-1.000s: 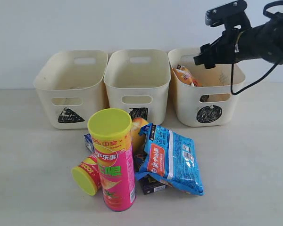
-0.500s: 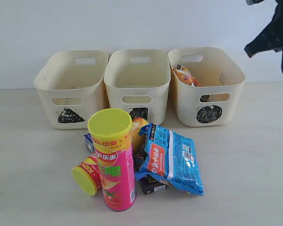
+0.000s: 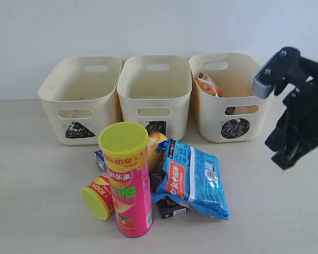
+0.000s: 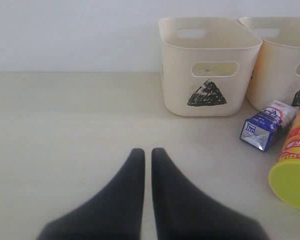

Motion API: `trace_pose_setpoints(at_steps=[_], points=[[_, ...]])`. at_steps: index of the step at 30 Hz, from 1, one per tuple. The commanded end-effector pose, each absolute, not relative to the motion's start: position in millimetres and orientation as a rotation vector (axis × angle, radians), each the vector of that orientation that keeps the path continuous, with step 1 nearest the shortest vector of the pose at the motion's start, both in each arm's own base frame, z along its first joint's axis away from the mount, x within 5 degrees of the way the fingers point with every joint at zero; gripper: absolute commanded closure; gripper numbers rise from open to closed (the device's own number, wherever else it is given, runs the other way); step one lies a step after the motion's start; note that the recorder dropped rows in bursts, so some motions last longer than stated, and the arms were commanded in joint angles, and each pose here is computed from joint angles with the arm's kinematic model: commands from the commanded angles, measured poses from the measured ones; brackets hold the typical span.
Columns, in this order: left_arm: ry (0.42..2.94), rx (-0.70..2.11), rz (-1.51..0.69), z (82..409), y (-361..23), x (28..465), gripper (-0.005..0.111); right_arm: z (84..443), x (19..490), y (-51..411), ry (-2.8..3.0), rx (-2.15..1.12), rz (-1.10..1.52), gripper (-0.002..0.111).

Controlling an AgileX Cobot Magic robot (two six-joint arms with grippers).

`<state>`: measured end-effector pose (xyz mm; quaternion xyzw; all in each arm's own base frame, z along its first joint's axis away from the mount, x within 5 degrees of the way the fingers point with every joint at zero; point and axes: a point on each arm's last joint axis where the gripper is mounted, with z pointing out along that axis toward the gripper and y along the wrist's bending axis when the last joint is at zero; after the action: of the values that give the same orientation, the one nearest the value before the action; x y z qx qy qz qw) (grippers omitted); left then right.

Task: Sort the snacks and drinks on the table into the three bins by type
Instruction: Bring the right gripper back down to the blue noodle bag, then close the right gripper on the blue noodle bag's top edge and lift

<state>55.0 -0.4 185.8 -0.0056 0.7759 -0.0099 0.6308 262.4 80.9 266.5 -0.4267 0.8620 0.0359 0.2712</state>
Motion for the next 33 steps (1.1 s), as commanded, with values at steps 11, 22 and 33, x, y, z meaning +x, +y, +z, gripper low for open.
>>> trace_pose_setpoints(at_steps=[11, 22, 33], points=[[1.760, -0.014, -0.020, 188.1, -0.2, 54.8, 0.102, 217.0, 219.5, 143.5, 2.061, -1.213, 0.158, 0.089], [1.760, -0.014, -0.020, 188.1, -0.2, 54.8, 0.102, 181.8, 223.6, 171.8, 2.080, -1.238, 0.156, 0.005], [1.760, -0.014, -0.020, 188.1, -0.2, 54.8, 0.102, 157.8, 238.5, 178.2, 2.115, -1.116, 0.115, 0.005]])
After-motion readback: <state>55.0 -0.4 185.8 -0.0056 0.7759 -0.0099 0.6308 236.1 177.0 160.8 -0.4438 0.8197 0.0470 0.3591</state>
